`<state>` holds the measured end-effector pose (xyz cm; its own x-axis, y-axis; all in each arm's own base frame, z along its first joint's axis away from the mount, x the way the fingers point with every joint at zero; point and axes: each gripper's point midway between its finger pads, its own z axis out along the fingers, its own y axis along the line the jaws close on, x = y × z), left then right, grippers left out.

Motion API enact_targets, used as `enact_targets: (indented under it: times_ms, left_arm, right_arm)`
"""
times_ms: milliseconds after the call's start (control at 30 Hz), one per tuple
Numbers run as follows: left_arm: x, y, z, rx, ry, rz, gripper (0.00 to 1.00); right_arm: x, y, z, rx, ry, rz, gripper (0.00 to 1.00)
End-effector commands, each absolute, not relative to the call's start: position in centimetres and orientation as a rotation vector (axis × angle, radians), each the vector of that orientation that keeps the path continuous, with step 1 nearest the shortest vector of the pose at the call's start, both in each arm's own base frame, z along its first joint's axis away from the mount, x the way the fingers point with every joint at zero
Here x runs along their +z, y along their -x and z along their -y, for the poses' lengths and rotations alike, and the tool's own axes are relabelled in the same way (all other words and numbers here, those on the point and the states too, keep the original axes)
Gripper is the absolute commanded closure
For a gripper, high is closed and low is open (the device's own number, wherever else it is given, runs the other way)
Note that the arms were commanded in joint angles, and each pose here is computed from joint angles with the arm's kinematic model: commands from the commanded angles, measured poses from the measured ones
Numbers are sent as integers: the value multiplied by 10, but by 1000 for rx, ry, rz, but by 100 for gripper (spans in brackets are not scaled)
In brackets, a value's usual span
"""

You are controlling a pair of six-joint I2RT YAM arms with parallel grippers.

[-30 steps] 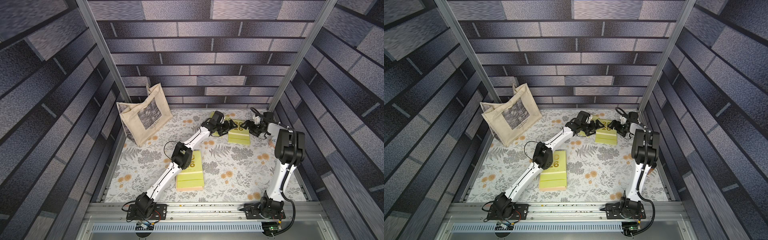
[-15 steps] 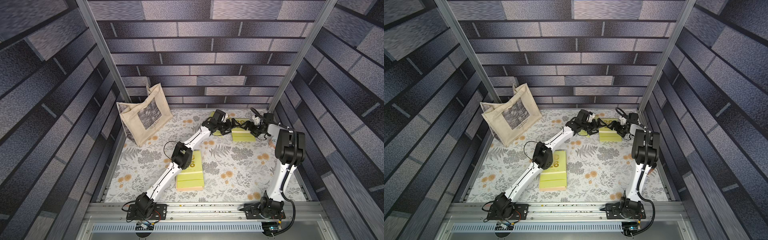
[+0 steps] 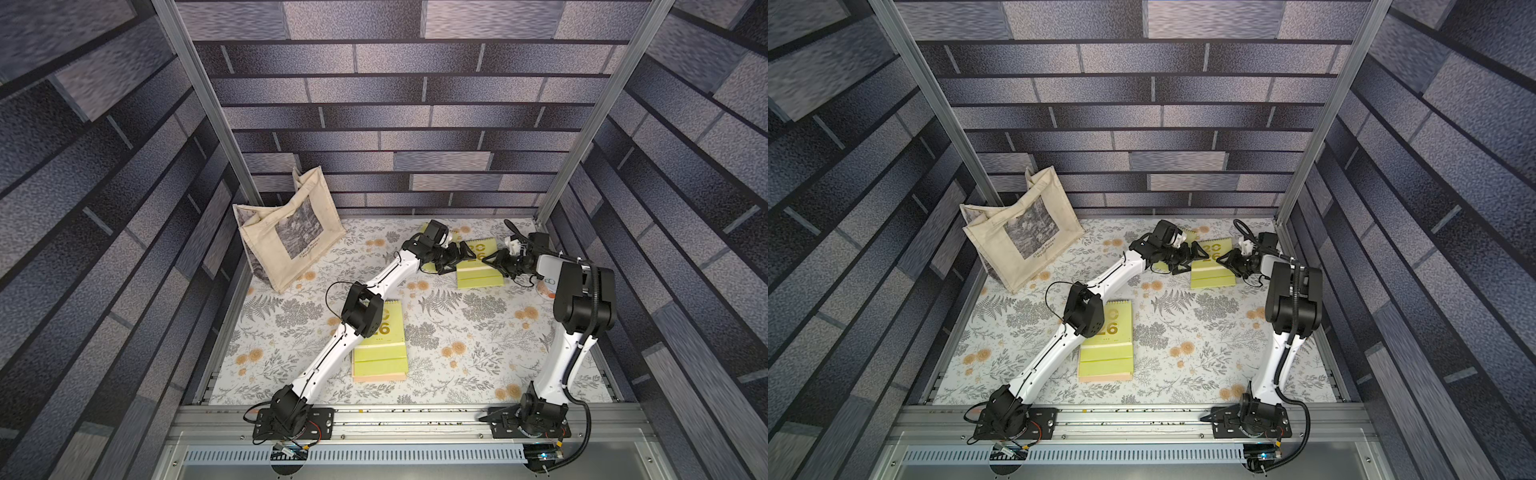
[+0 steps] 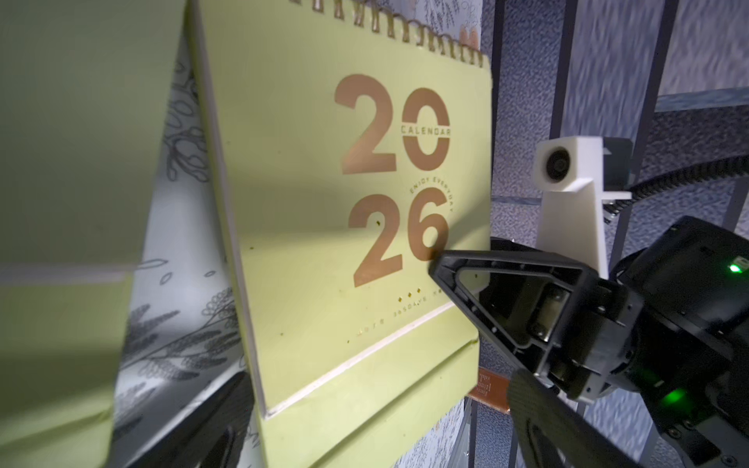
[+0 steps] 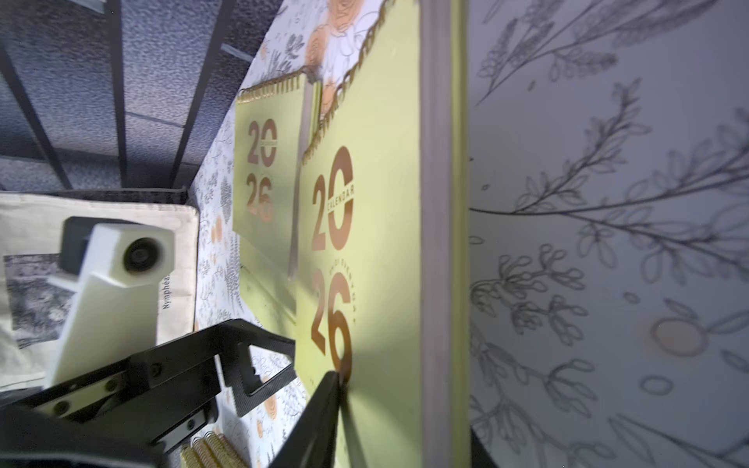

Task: Stack the calendars
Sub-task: Pick up the calendar at the center of the board.

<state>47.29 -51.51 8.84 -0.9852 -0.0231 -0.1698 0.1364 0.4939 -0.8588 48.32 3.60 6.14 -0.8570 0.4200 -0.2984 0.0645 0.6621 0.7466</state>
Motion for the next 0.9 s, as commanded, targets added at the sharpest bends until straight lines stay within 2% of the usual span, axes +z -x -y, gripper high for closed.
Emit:
enact_targets:
  times_ms: [0, 33, 333, 467, 733, 867]
  left_arm:
    - [178, -450, 538, -1691, -371, -2341, 0]
    - [179, -450, 538, -1690, -374, -2341, 0]
    - [197, -455, 527, -1690, -396, -2304, 0]
    - [214, -459, 520, -1692, -407, -2268, 0]
    - [282, -460, 496, -1760, -492, -2119, 0]
    - [311, -448, 473, -1790, -613, -2077, 0]
  right_arm:
    - [63, -471, -67, 1189, -326, -2430, 72]
    - [80, -472, -66, 1187, -306, -2394, 74]
    - [109, -467, -71, 1223, -298, -2311, 93]
    - [124, -462, -71, 1215, -285, -2287, 99]
    - [178, -447, -74, 1215, -251, -2205, 100]
    - [216, -434, -79, 1242, -211, -2142, 100]
